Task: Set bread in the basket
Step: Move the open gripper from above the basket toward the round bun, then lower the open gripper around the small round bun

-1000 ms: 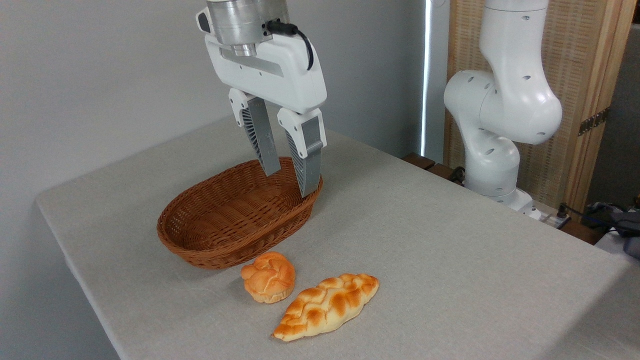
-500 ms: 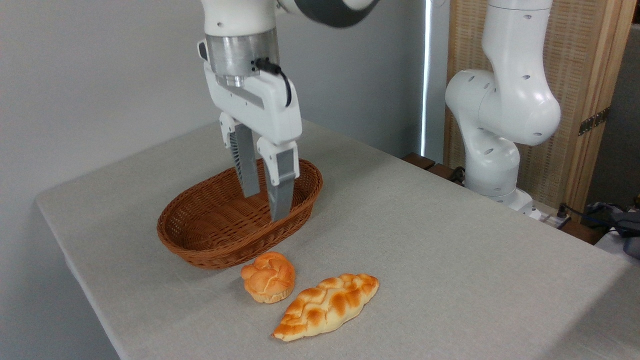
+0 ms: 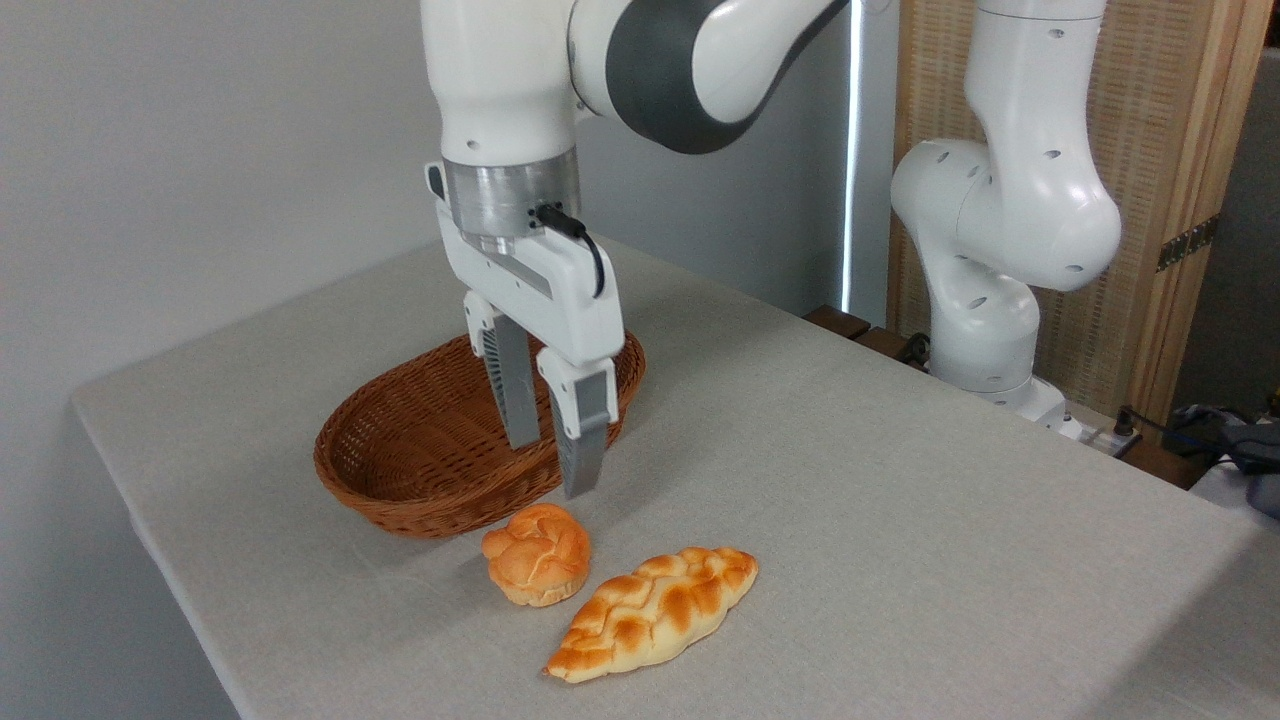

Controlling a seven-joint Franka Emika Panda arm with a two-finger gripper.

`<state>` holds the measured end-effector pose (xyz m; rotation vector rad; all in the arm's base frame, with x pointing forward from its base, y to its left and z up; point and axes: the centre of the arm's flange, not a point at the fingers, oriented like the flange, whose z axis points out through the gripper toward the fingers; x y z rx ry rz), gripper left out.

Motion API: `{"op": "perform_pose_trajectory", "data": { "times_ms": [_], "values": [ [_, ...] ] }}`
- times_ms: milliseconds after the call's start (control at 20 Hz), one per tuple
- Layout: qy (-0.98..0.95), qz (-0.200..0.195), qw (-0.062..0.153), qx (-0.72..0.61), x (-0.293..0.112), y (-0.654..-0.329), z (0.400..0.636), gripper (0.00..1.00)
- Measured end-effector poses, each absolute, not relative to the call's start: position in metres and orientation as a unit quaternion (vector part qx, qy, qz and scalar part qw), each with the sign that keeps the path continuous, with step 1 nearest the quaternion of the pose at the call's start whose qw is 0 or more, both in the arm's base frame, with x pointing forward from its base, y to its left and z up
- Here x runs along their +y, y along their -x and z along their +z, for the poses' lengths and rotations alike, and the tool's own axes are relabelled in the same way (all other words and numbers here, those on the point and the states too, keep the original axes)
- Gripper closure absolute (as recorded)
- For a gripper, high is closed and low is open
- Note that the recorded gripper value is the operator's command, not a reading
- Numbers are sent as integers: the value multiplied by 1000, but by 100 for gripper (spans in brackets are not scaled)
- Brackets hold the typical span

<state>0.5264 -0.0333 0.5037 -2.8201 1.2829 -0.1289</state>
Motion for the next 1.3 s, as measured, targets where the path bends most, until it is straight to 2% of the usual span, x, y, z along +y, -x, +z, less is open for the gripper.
{"op": "perform_pose_trajectory", "data": {
  "times_ms": [150, 350, 1050, 1300],
  "values": [
    [913, -24, 13, 406, -21, -521, 485, 0],
    [913, -15, 9, 408, -22, -517, 473, 0],
    [907, -53, 25, 417, -35, -528, 449, 0],
    [907, -52, 25, 417, -35, -529, 444, 0]
  ]
}}
